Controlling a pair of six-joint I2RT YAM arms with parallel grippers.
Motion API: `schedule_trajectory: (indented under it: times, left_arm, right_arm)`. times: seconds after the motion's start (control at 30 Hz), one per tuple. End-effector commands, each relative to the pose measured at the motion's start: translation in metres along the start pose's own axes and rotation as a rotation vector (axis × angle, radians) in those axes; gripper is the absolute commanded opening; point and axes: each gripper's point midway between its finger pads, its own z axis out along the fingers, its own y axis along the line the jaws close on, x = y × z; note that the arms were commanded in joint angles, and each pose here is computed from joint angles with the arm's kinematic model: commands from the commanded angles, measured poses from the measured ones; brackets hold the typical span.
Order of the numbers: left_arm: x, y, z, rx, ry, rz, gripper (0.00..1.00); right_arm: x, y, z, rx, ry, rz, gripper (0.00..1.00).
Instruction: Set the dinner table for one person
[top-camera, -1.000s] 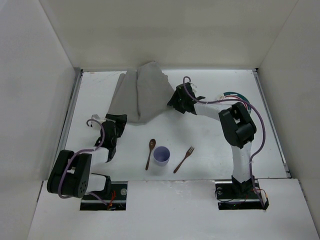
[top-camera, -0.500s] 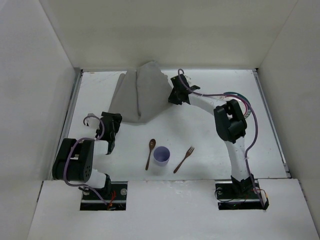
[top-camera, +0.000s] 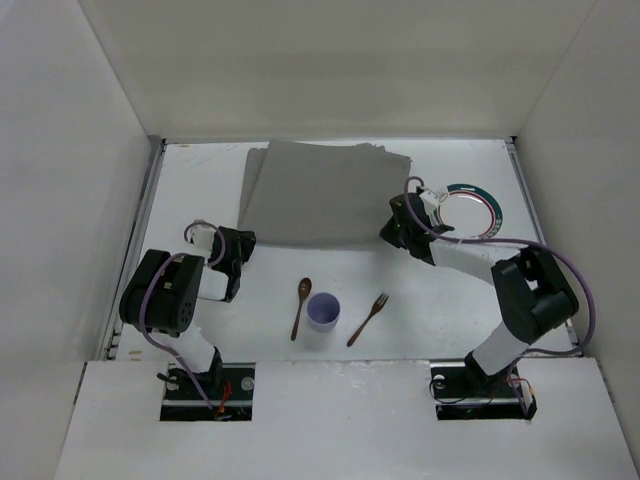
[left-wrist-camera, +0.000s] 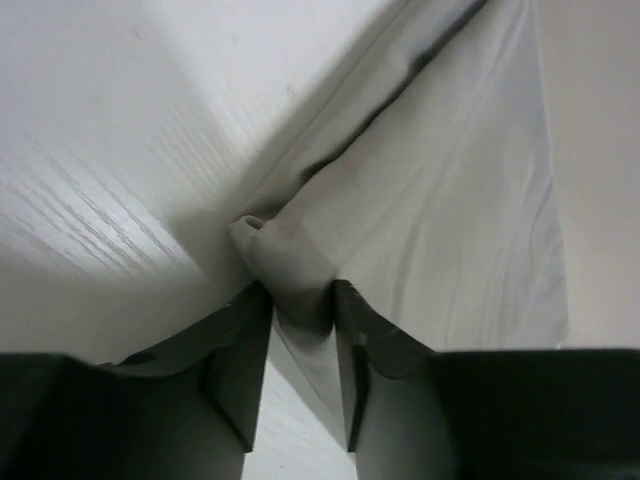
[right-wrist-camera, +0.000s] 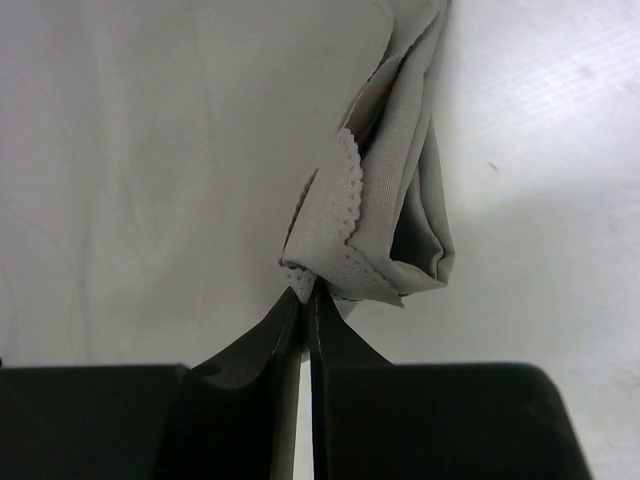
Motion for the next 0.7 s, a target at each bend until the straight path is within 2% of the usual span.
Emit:
schedule_trajectory:
  times: [0.0, 0.1, 0.3, 0.37, 0.4, 0.47, 0.57, 0.63, 0.67]
  left_arm:
    - [0.014, 0.003, 0.001, 0.001, 0.036, 0.037, 0.22]
    - [0.019, 0.006, -0.005, 0.001, 0.049, 0.043, 0.13]
    - [0.023, -0.008, -0.029, 0.047, 0.051, 0.065, 0.09]
    - [0.023, -0.005, -0.040, 0.034, 0.049, 0.082, 0.09]
    - [0.022, -0.003, -0.048, 0.024, 0.044, 0.100, 0.09]
    - [0.018, 0.001, -0.063, 0.004, 0.020, 0.131, 0.13]
    - [0.006, -0.004, -0.083, 0.011, -0.020, 0.179, 0.35]
    - [-0.010, -0.017, -0.093, 0.039, -0.067, 0.217, 0.45]
    - [-0.019, -0.025, -0.098, 0.049, -0.096, 0.240, 0.48]
  right_arm:
    - [0.009, -0.022, -0.002, 0.006, -0.037, 0.069, 0.11]
    - [0.024, -0.044, -0.012, 0.018, -0.024, 0.083, 0.12]
    - [0.003, -0.074, -0.018, 0.057, -0.086, 0.093, 0.15]
    - [-0.005, -0.073, -0.017, 0.044, -0.101, 0.092, 0.21]
    - [-0.007, -0.071, -0.015, 0.035, -0.106, 0.083, 0.27]
    - [-0.012, -0.064, -0.013, 0.020, -0.109, 0.050, 0.37]
    - [-0.020, -0.054, -0.016, -0.009, -0.124, 0.020, 0.52]
    - [-0.027, -0.048, -0.022, -0.028, -0.141, -0.022, 0.59]
    - [-0.032, -0.045, -0.026, -0.038, -0.151, -0.036, 0.61]
